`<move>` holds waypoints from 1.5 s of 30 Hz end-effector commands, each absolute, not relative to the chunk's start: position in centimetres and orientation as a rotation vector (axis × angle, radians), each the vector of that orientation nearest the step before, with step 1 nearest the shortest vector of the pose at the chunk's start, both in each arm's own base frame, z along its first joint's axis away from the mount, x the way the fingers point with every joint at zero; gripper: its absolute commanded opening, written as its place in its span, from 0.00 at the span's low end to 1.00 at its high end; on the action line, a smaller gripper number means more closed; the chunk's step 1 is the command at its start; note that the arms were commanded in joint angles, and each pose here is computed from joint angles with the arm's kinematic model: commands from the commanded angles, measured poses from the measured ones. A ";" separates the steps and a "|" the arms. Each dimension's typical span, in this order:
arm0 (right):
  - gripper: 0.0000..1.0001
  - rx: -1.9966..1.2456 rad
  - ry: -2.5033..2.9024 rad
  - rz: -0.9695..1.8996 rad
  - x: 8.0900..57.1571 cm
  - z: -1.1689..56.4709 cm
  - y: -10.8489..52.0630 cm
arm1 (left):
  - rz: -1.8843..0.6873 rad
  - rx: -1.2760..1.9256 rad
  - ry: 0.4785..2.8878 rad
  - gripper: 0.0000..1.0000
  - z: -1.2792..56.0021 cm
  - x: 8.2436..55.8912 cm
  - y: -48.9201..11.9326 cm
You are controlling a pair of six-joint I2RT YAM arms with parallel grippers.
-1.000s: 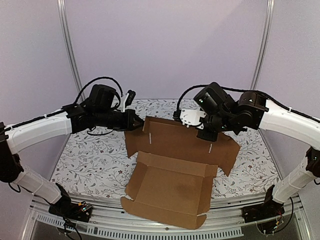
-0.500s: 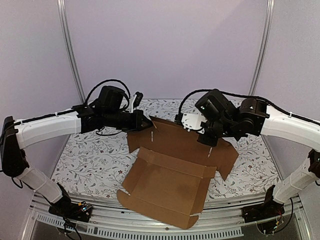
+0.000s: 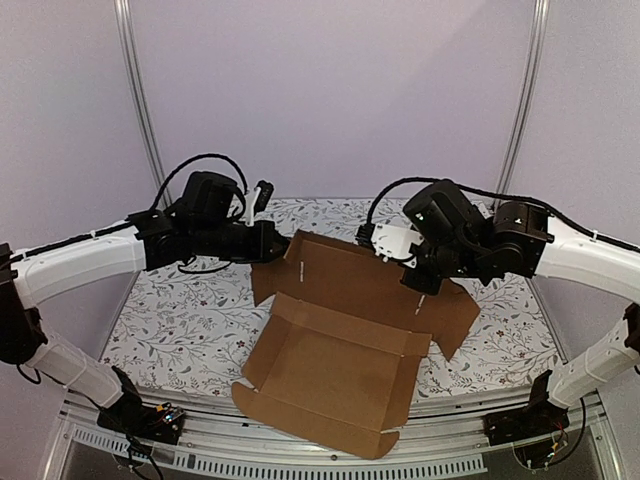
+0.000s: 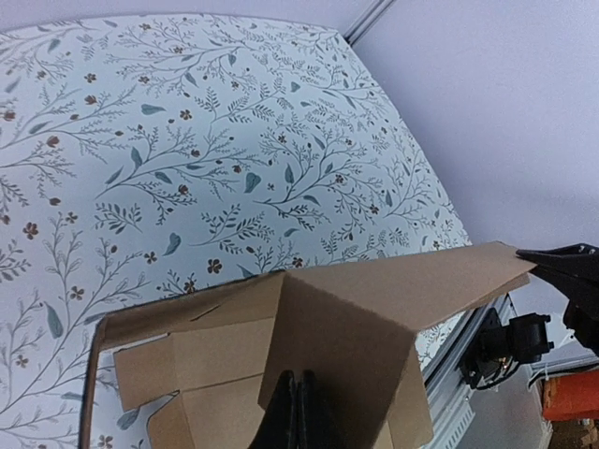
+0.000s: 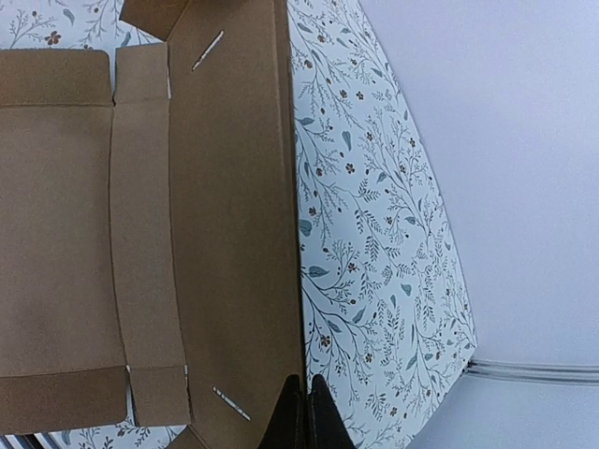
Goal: Fold the paper box
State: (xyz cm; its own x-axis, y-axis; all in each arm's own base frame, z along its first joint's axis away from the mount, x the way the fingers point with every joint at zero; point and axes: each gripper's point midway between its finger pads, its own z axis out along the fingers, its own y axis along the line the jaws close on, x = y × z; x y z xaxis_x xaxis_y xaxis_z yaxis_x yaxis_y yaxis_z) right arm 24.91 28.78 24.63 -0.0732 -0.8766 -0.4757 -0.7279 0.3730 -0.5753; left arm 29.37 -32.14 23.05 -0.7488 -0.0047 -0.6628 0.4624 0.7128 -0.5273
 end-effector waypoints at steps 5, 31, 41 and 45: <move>0.00 -1.264 1.883 -0.017 24.3 28.0 28.1 | -0.757 0.337 2.314 0.00 19.5 27.5 -28.4; 0.00 -1.003 2.049 0.327 25.1 29.0 25.4 | -0.474 0.295 2.266 0.03 17.0 27.9 -23.3; 0.00 -1.065 1.869 0.532 21.4 30.5 25.7 | -0.560 0.197 2.129 0.02 22.1 28.7 -21.6; 0.00 -1.079 1.807 0.573 20.3 30.6 25.6 | -0.588 0.151 2.107 0.00 23.4 29.2 -21.1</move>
